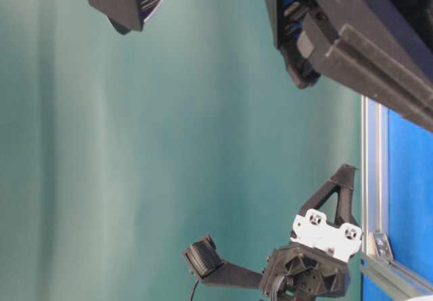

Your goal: Insert the wire through the string loop located on the left side.

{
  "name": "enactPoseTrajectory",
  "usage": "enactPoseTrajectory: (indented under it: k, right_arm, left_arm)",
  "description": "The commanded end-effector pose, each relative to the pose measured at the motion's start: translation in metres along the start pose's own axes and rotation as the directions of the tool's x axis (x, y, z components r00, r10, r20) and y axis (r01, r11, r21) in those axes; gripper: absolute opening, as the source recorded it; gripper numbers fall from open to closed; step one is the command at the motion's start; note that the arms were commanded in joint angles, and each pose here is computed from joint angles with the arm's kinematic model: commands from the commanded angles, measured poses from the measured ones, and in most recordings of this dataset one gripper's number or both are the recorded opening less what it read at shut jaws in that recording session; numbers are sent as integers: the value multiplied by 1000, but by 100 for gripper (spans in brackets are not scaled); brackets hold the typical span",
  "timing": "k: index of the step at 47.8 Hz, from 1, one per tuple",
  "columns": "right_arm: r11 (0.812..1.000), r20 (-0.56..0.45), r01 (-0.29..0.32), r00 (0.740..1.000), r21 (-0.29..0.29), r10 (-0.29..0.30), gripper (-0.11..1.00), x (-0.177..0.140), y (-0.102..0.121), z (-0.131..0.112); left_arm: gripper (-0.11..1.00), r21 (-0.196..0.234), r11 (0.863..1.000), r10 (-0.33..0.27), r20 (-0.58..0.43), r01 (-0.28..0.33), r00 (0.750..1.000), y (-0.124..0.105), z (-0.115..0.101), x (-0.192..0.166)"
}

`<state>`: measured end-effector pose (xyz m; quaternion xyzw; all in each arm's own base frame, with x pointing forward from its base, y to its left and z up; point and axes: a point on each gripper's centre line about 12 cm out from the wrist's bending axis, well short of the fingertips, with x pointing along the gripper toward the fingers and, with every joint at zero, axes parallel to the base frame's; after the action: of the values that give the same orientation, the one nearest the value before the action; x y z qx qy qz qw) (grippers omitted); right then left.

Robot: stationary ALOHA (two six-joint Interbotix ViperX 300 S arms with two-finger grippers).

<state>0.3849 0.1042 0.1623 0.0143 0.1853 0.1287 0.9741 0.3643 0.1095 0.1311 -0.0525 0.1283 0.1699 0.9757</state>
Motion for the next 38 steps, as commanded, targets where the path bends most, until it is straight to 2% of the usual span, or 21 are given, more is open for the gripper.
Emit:
enactPoseTrajectory:
  k: [1, 38]
  right_arm:
    - [1000, 44, -5, 999, 0, 5, 0, -5, 2, 15]
    - [1000, 41, -2, 999, -2, 2, 0, -6, 0, 12]
  left_arm:
    - [0, 0, 1000, -5, 49, 5, 999, -1, 17, -3]
    - [0, 0, 1000, -5, 49, 5, 999, -1, 17, -3]
